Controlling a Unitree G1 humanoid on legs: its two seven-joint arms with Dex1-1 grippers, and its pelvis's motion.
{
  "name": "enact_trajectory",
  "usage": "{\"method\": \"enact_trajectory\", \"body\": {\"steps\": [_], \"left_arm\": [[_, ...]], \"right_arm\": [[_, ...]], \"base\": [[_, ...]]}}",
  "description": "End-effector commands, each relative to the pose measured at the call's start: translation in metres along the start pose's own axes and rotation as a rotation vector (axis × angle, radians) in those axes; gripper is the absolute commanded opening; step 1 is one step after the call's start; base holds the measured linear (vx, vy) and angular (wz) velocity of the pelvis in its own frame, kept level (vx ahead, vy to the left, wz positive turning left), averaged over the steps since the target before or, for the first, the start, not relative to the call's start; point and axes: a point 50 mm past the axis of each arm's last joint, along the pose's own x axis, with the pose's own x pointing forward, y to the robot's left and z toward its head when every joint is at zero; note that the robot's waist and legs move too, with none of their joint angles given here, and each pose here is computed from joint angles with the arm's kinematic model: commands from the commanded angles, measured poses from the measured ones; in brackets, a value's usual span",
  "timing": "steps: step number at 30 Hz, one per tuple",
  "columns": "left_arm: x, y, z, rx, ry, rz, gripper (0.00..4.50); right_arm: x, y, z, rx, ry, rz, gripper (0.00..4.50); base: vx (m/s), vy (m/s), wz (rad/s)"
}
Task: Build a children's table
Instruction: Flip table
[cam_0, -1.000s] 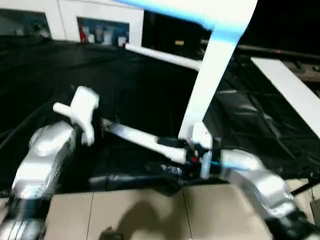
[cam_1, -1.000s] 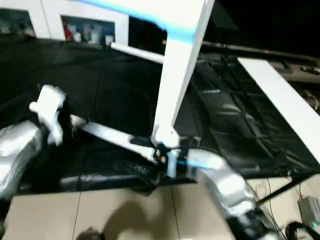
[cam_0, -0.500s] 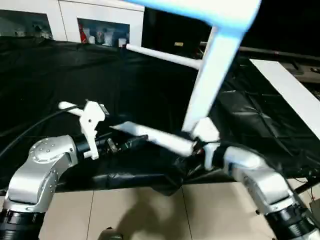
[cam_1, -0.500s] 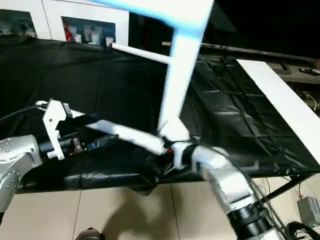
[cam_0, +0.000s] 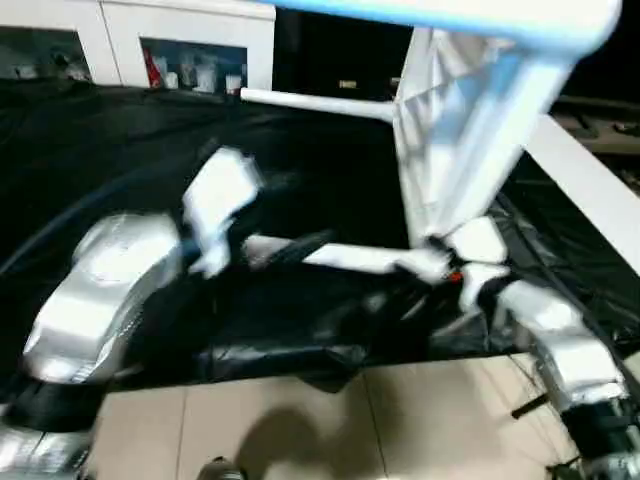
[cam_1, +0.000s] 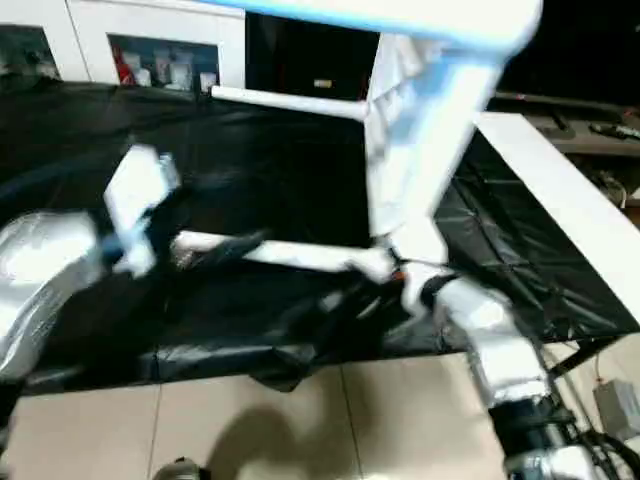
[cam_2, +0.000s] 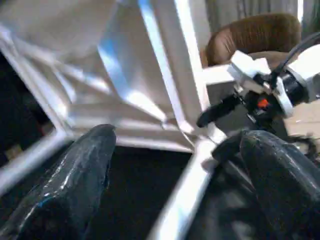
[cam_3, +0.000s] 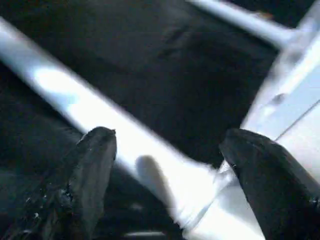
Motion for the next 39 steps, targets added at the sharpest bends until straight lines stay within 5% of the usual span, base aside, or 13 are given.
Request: {"method": "enact_trajectory", "body": {"steps": [1, 3, 4, 6, 10, 14, 20, 29, 36, 39], "left_arm": [[0.013, 0.001, 0.016, 0.131, -0.04, 0.018, 4.44], [0.019, 0.003, 0.024, 0.215, -0.063, 0.035, 4.44], [0.029, 0.009, 0.035, 0.388, -0.091, 0.083, 4.44], [0.035, 0.013, 0.048, 0.573, -0.134, 0.124, 4.44], [0.04, 0.015, 0.072, 0.757, -0.247, 0.161, 4.44], [0.041, 0.033, 0.086, 0.933, -0.23, 0.308, 4.44], [0.042, 0.054, 0.091, 1.016, -0.227, 0.43, 4.44], [0.047, 0.087, 0.072, 1.019, 0.028, 0.381, 4.44], [0.046, 0.097, 0.069, 1.011, 0.047, 0.388, 4.44], [0.046, 0.098, 0.072, 0.996, 0.018, 0.401, 4.28]], "right_arm": [[-0.003, -0.008, 0.003, -0.02, -0.024, -0.044, 3.88], [-0.001, -0.004, 0.004, -0.027, -0.037, -0.033, 3.88], [0.004, 0.004, 0.009, -0.026, -0.077, -0.003, 3.88], [0.008, 0.015, 0.017, -0.013, -0.124, 0.033, 3.88], [0.017, 0.037, 0.028, -0.015, -0.188, 0.121, 3.88], [0.024, 0.056, 0.043, -0.01, -0.259, 0.192, 3.88], [0.024, 0.06, 0.058, -0.015, -0.346, 0.124, 3.88], [0.003, 0.041, 0.069, 0.038, -0.5, -0.044, 3.88], [-0.018, 0.045, 0.069, -0.093, -0.611, -0.183, 3.88], [-0.026, 0.045, 0.058, -0.067, -0.624, -0.336, 3.88]], "base": [[0.0, 0.0, 0.0], [0.0, 0.0, 0.0], [0.0, 0.0, 0.0], [0.0, 0.0, 0.0], [0.0, 0.0, 0.0], [0.0, 0.0, 0.0], [0.0, 0.0, 0.0], [0.0, 0.0, 0.0], [0.0, 0.0, 0.0], [0.0, 0.0, 0.0]]}}
